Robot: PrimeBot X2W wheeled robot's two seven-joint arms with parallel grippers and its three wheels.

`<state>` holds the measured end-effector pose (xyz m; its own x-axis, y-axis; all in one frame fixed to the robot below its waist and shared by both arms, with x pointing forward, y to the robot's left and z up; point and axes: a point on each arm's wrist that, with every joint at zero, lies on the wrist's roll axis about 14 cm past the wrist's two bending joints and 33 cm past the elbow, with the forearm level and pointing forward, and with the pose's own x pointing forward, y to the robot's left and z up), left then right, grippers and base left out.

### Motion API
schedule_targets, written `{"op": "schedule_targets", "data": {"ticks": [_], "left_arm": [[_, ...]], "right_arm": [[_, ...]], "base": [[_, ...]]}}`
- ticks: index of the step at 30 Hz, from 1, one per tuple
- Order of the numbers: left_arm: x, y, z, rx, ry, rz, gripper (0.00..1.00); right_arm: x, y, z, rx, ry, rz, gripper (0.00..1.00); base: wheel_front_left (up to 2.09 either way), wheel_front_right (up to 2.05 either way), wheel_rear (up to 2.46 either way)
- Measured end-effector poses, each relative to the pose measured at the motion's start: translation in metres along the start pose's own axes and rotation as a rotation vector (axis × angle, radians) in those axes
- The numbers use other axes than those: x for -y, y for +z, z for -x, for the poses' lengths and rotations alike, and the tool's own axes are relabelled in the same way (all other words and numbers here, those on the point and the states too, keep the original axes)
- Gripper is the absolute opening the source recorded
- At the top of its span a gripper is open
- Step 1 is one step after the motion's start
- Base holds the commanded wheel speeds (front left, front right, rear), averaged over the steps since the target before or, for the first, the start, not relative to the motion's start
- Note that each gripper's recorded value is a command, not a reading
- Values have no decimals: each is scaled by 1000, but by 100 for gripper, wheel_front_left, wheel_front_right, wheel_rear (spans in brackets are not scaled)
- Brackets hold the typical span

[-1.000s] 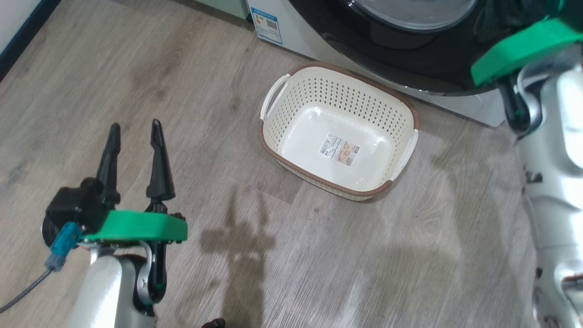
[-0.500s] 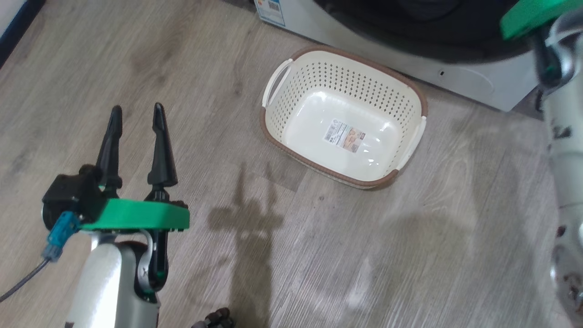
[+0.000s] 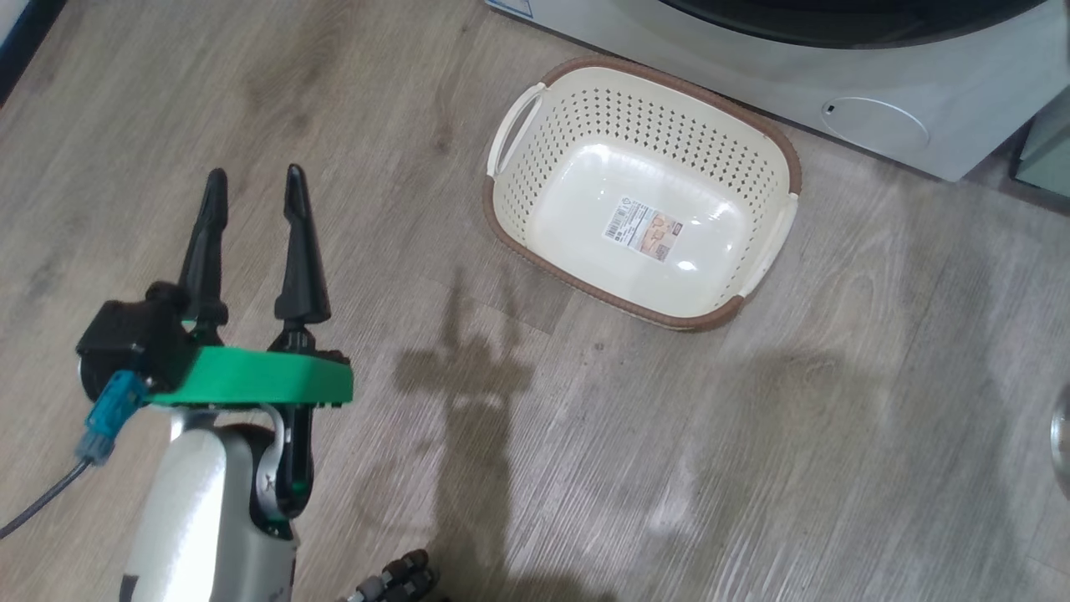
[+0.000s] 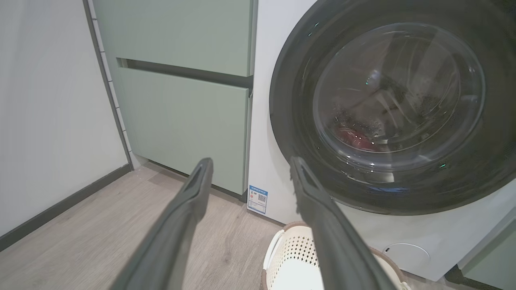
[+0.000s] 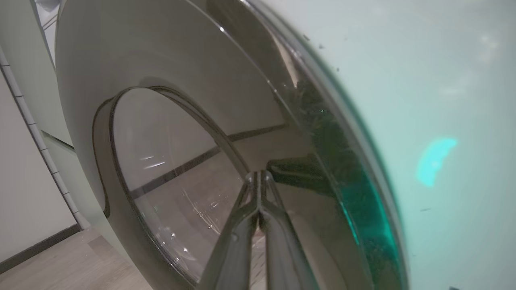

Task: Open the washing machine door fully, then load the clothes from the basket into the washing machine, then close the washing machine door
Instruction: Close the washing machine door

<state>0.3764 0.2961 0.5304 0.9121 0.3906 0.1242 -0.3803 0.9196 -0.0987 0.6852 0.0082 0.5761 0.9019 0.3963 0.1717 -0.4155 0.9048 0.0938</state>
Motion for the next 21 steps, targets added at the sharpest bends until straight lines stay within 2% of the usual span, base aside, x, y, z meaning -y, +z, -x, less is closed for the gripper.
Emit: {"op": "schedule_targets", "data": {"ticks": [10,11,12,13,14,21], "left_arm": [[9,1,0,3,-25,23,100],[10,1,0,5,-30,23,100],[13,1,0,5,-40,24,100],[15,1,0,5,-50,27,100],[17,2,0,8,-57,28,100],[37,4,5,19,-121,38,100]], "right_arm": [[-19,10,8,8,39,14,0],[-24,10,11,6,53,17,16],[-28,9,15,7,61,14,39],[-32,6,21,-1,70,9,86],[-34,1,28,-11,75,5,100],[-30,-23,88,-64,66,-10,100]], "base": [[0,0,0],[0,0,0],[0,0,0],[0,0,0],[0,0,0],[0,0,0]]}}
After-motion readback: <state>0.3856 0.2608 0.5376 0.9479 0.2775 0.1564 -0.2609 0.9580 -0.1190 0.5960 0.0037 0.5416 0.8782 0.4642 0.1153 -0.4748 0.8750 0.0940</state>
